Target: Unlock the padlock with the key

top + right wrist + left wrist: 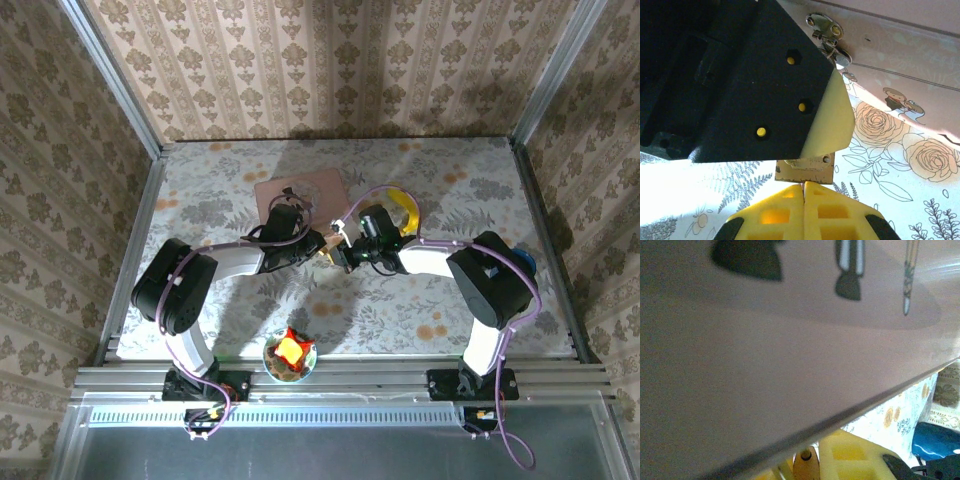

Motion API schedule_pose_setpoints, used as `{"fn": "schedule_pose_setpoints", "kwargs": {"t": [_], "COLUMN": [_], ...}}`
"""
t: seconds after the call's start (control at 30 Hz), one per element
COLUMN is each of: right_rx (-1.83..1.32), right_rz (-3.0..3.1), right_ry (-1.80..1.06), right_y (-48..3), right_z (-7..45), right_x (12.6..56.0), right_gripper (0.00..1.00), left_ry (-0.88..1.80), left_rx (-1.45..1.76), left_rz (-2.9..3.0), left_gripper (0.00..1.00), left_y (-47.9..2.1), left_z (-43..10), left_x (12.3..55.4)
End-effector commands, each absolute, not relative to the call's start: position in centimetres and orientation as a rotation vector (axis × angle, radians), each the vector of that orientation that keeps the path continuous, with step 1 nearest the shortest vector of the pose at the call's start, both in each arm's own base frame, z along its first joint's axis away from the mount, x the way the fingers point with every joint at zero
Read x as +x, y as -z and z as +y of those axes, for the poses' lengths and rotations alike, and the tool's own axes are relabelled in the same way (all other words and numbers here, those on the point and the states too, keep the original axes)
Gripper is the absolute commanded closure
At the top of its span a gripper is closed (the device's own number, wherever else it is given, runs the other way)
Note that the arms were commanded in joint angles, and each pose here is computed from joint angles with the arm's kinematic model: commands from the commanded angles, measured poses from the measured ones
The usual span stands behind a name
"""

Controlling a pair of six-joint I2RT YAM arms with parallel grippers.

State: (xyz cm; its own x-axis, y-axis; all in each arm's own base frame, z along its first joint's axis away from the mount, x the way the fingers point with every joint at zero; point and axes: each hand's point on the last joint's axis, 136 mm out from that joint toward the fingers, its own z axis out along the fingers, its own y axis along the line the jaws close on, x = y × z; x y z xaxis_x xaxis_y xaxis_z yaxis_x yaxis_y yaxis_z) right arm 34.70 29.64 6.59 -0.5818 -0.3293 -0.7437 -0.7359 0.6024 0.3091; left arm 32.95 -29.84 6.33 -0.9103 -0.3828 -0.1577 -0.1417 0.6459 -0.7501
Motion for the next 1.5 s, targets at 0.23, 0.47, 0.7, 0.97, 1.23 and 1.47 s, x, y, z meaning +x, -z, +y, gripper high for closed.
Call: {"fn": "schedule_pose_setpoints", "kwargs": {"t": [0.23, 0.47, 0.7, 0.97, 1.23, 1.47], "right_rx": [-0.665, -0.368, -0.059, 0.034, 0.045, -0.066], "right_rz": [2.33, 2.586, 2.547, 2.529, 2.508, 2.537], "right_ry": [-0.75, -0.913, -1.199, -1.274, -1.264, -1.067], "right_y": [-5.2, -2.6, -3.7, -3.9, -4.0, -4.8], "right_z": [27.6, 27.8, 27.2, 26.9, 27.1, 26.7], "right_x": [37.0, 36.1, 36.8, 37.4, 37.8, 37.3], "right_gripper": [1.0, 1.0, 1.0, 1.0, 0.76, 0.51], "left_ry": [1.285, 1.285, 1.287, 1.274, 1.245, 1.173], "left_rx": [-0.342, -0.335, -0.344, -0.348, -0.322, -0.26], "left_rz": [2.661, 2.657, 2.654, 2.649, 2.625, 2.558], "left_gripper": [1.0, 1.0, 0.73, 0.32, 0.0, 0.0], "left_y": [-7.3, -7.5, -7.5, -7.6, -8.7, -12.1], "left_z": [-31.7, -31.7, -31.6, -31.3, -30.8, -29.5], "left_x": [30.2, 30.2, 30.0, 29.8, 30.0, 30.6]}}
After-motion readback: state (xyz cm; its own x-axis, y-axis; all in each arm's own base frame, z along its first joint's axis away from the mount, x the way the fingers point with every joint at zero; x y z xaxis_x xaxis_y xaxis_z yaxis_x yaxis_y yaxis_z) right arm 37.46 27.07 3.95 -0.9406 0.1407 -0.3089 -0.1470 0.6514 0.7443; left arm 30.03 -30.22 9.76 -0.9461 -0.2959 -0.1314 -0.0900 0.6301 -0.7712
